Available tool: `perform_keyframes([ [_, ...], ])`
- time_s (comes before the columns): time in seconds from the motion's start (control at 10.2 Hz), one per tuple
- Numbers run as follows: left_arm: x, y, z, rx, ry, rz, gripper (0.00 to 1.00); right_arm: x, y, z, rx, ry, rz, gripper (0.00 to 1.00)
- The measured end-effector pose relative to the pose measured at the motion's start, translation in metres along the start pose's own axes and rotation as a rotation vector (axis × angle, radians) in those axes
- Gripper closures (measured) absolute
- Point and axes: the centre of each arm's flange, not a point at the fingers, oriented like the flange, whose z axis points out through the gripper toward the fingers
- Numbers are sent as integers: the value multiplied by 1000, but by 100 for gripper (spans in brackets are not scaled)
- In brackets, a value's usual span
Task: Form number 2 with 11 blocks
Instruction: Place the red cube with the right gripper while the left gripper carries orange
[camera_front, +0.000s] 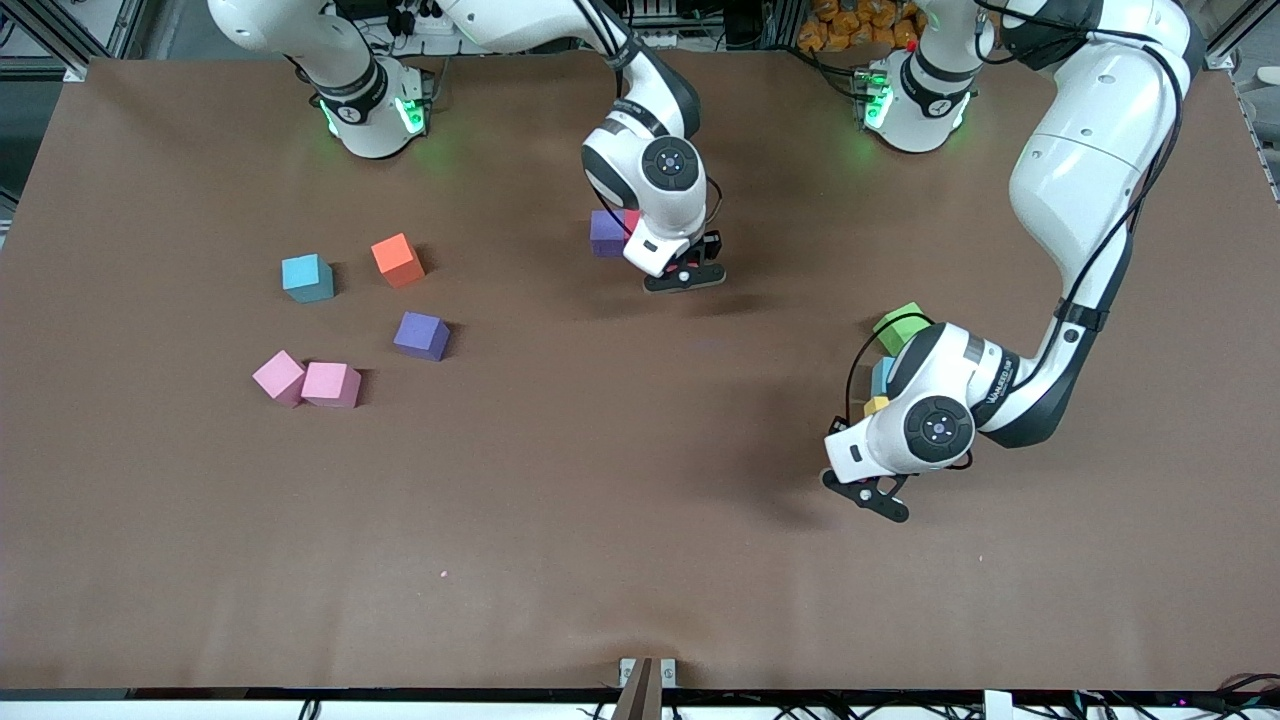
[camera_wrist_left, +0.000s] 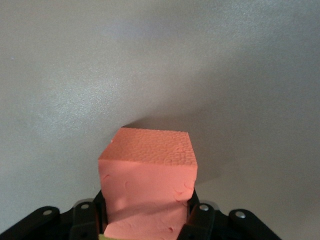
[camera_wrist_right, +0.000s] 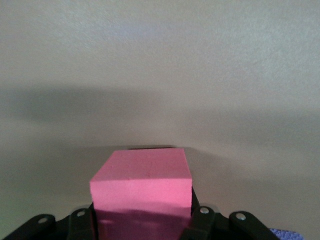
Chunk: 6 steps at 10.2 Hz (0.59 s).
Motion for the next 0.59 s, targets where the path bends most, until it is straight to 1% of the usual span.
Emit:
perform_keyframes([
  [0.1, 1, 0, -1, -1, 3, -6, 42, -3, -2, 5, -5, -4, 7, 40],
  [0.2, 2, 0, -4, -1, 8, -39, 43, -5, -3, 9, -10, -7, 11, 40],
  [0.39, 4, 12, -12, -3, 19, -140, 43, -7, -4, 11, -13, -8, 33, 40],
  [0.49, 5, 23, -16, 1, 13, -181, 43, -7, -4, 11, -13, -8, 55, 40],
  [0.59, 4, 35, -20, 12, -7, -226, 43, -7, -4, 12, -13, -8, 73, 40],
])
